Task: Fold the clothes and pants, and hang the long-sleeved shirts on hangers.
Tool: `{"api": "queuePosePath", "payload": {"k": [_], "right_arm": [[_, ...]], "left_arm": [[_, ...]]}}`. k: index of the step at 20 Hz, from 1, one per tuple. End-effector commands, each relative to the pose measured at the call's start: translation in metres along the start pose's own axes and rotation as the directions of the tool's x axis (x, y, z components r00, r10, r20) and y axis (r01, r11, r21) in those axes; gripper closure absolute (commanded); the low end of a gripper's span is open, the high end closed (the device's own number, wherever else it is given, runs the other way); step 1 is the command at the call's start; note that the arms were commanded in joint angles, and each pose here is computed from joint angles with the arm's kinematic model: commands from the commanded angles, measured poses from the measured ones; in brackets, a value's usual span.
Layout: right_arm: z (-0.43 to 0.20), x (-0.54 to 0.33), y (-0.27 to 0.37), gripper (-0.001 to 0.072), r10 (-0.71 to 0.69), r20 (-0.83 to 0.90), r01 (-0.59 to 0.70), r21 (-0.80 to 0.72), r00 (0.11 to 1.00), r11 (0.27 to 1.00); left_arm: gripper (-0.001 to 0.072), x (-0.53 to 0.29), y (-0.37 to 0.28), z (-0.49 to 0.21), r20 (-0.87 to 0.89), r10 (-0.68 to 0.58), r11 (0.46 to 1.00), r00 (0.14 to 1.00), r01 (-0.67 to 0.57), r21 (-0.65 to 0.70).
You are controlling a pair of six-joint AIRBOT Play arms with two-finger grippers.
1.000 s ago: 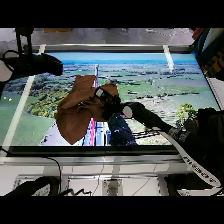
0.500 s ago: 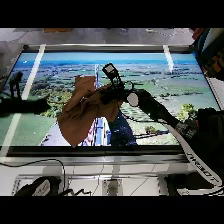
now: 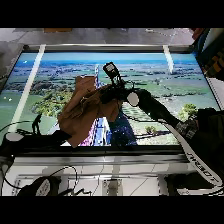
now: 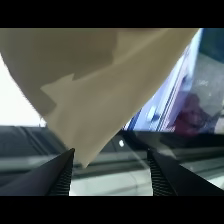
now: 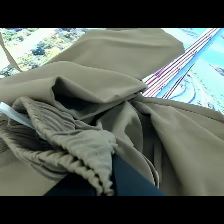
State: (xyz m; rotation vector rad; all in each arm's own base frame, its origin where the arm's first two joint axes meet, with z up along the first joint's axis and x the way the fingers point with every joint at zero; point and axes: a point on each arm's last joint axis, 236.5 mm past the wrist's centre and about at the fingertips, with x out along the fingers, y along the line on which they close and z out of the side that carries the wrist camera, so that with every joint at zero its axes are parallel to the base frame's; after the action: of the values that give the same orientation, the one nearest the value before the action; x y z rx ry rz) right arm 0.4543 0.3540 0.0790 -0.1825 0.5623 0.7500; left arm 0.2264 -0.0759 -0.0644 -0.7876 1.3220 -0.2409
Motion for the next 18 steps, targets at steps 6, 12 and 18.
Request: {"api": "queuePosePath", "payload": {"k": [6,12,18], "right_arm": [[0.001,0.0,0.0,0.0674,0.0,0.001,0.0,0.001,1.0,1.0],[0.0,0.0,-0.001,0.0674,-0.003,0.0,0.003,-0.005,1.0,1.0],[0.001,-0.001,-0.002,0.0675,-0.006,0.0,0.006,-0.011,1.0,1.0]], "left_arm": [[0.0228,0.008,0.026,-0.038,-0.117,0.073,0.997,0.99,-0.072,0.013],[0.0422,0.024,0.029,-0.015,-0.035,0.074,0.997,0.997,-0.074,-0.024],[0.0413,0.069,0.011,-0.006,-0.016,0.054,0.998,0.998,-0.054,-0.038]]}}
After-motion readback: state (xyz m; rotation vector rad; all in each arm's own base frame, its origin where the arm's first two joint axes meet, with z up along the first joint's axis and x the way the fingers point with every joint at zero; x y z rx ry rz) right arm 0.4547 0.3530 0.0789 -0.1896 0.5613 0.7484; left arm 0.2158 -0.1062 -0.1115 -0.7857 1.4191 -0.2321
